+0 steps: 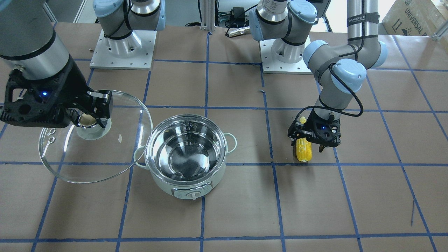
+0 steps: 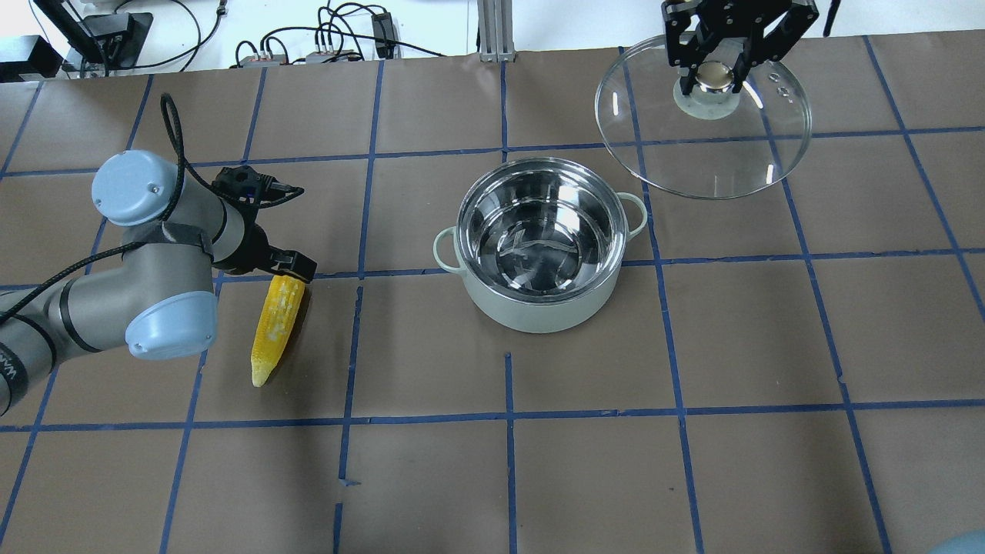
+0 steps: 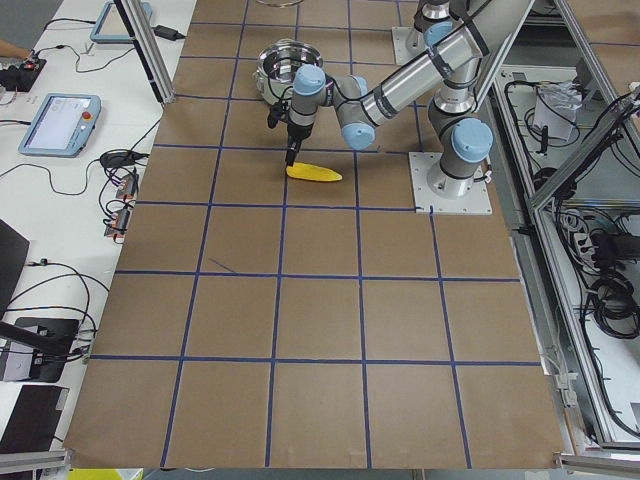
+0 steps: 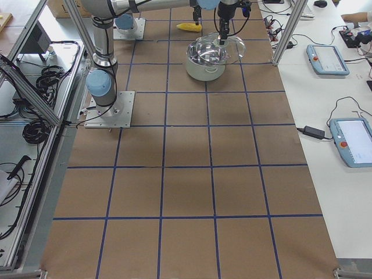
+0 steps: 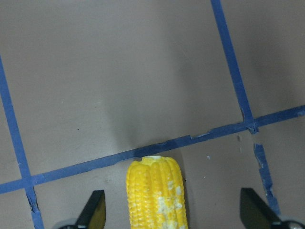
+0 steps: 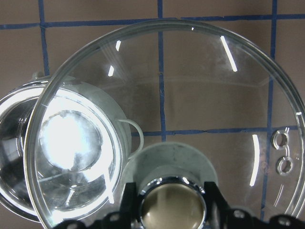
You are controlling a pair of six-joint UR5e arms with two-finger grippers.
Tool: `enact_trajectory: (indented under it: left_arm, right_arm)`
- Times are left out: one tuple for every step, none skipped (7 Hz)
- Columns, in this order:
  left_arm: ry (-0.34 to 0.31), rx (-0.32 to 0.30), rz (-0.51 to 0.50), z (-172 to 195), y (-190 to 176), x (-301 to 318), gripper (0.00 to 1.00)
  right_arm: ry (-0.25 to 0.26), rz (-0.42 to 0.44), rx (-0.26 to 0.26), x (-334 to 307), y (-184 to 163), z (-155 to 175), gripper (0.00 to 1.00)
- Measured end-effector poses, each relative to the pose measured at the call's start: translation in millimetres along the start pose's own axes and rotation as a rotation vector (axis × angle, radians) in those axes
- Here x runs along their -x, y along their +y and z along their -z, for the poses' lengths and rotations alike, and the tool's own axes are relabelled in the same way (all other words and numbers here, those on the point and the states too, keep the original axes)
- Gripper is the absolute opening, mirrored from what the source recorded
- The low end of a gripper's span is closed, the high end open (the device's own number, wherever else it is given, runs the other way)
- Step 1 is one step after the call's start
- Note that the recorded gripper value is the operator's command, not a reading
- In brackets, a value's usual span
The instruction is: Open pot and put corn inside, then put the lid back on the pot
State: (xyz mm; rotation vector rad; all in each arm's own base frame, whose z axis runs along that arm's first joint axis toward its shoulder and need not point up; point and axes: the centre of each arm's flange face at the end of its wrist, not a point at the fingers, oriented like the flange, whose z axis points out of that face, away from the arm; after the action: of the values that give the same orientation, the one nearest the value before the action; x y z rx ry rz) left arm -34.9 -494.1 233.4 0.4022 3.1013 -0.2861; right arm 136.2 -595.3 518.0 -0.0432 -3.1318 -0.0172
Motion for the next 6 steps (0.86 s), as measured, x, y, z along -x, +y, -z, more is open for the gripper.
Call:
enact_trajectory:
  left_arm:
    - [-0.002,-0.003,-0.003,-0.9,1.8,-0.2,1.0]
    - [-0.003,-0.005,-0.006,-0.7,2.5,-0.3,1.0]
    - [-0.002,-0.005,-0.008,-1.0,3.1,-0.5,1.0]
    - [0.0,-0.001,-0.013,-2.1,4.3,-0.7,1.0]
    - [0.002,0.004,-0.024,-4.0,6.5,-1.3,1.0]
    - [0.004,0.014,-0.027,-6.9,9.2,-1.8,1.0]
  right_arm:
    - [0.0,-0.006,0.015,-4.7,2.6,1.2,0.3]
    - [0.0,-0.008,0.024,-6.5,6.0,3.2,0.3]
    - [0.0,-0.008,0.029,-6.5,7.8,4.1,0.3]
    - [0.001,-0.008,0.031,-6.3,8.3,4.0,0.3]
    - [0.001,-0.007,0.03,-6.2,8.8,4.6,0.3]
    - [0.002,-0.007,0.029,-6.3,9.0,5.5,0.3]
